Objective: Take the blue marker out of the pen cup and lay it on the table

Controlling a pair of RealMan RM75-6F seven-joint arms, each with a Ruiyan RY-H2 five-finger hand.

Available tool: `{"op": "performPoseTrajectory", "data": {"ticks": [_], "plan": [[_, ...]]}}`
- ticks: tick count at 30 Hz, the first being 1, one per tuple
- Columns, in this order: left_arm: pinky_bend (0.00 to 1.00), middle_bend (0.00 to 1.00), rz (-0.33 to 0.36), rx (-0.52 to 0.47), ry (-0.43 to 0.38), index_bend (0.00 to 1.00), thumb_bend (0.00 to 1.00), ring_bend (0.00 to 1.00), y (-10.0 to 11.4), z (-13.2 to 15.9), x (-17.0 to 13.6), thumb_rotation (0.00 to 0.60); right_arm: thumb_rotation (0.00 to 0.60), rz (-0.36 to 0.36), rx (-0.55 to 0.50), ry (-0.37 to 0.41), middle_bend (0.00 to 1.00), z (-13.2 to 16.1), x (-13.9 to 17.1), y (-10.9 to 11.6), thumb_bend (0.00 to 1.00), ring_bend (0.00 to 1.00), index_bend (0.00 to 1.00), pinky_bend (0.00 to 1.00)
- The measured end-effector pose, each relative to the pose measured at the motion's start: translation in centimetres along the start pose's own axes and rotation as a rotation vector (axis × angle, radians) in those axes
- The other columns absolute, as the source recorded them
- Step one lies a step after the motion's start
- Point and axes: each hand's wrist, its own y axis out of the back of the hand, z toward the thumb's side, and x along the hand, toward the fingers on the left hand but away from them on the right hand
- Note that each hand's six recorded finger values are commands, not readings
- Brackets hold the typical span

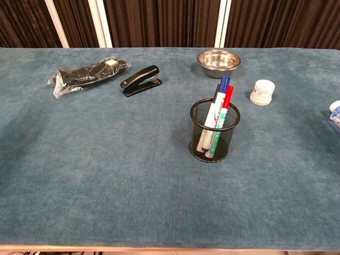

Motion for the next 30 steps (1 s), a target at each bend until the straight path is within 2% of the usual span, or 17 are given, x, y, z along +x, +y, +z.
{"op": "performPoseTrajectory", "data": {"ticks": [4, 11, 16, 23, 30], "plan": [[0.00, 0.00, -0.003, 0.000, 0.007, 0.09, 0.56, 0.00, -0.1, 0.0, 0.0, 0.600, 0.600, 0.086, -0.062, 0.038, 0.00, 1.4, -3.1, 0.0, 0.20, 0.00, 0.13, 0.16], [0.00, 0.00, -0.009, 0.003, 0.016, 0.09, 0.56, 0.00, -0.2, -0.1, 0.1, 0.600, 0.600, 0.184, -0.101, 0.114, 0.00, 5.3, -7.6, -0.2, 0.20, 0.00, 0.14, 0.16], [0.00, 0.00, -0.006, 0.001, 0.020, 0.09, 0.56, 0.00, -0.1, -0.2, 0.1, 0.600, 0.600, 0.214, -0.116, 0.169, 0.00, 8.6, -9.7, -1.1, 0.20, 0.00, 0.18, 0.16], [0.00, 0.00, -0.011, -0.003, 0.029, 0.09, 0.56, 0.00, -0.2, -0.3, 0.1, 0.600, 0.600, 0.249, -0.110, 0.253, 0.00, 13.4, -11.3, -2.2, 0.23, 0.00, 0.24, 0.16], [0.00, 0.00, -0.008, -0.017, 0.035, 0.09, 0.56, 0.00, -0.1, -0.3, 0.2, 0.600, 0.600, 0.272, -0.058, 0.299, 0.00, 15.5, -11.3, -3.7, 0.27, 0.00, 0.29, 0.16]]}}
